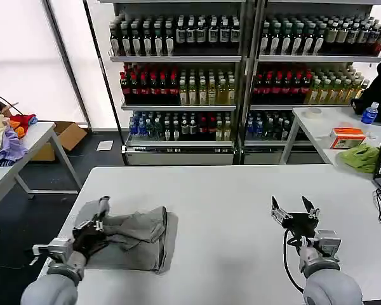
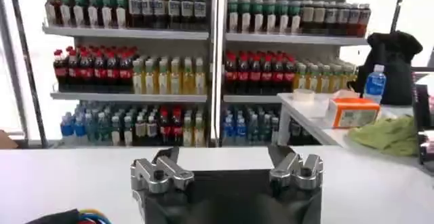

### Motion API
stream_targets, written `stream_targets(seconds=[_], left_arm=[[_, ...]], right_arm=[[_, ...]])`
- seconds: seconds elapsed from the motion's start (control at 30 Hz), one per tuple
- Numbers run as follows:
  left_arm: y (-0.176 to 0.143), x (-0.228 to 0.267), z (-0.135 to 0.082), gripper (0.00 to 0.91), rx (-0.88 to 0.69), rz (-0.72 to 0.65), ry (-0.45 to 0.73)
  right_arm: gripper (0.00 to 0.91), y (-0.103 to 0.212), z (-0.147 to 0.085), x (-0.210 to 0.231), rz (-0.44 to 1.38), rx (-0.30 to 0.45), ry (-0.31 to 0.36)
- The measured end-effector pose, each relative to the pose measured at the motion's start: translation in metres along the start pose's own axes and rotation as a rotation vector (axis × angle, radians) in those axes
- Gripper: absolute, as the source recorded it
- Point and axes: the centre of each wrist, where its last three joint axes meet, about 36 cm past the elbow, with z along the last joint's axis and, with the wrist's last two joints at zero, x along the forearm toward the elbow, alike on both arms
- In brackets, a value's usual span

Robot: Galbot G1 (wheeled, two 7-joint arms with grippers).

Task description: Fold and organize the clothes.

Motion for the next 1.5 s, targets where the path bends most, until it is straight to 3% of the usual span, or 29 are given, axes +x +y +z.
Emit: stream_targets(seconds=[0.43,0.97,1.0,1.03,1.07,1.5], left_arm=[[-0.047,-0.005,0.001,0.000,0.061,0.140,0.019],[-0.067,-0.016,0.012,0.010,0.105,0.189,0.045],[-0.067,-0.017,0.014,0.151,0.109,0.191,0.049],[-0.067,-0.018,0.015,0.736,0.113,0.193,0.053],[-0.068,-0.018,0.017,0.907,0.117,0.195,0.056],[-0.091,-0.010,0.024,0.907,0.273,0.318,0.061]], right_arm=[[0.907,-0.002,0.008,0.024,0.032,0.004,0.017],[0.907,-0.004,0.016,0.029,0.038,0.011,0.037],[0.907,-0.004,0.016,0.029,0.037,0.011,0.038],[0.907,-0.003,0.016,0.029,0.036,0.011,0.038],[0.907,-0.003,0.016,0.028,0.035,0.011,0.038],[0.907,-0.003,0.018,0.023,0.042,0.011,0.037]])
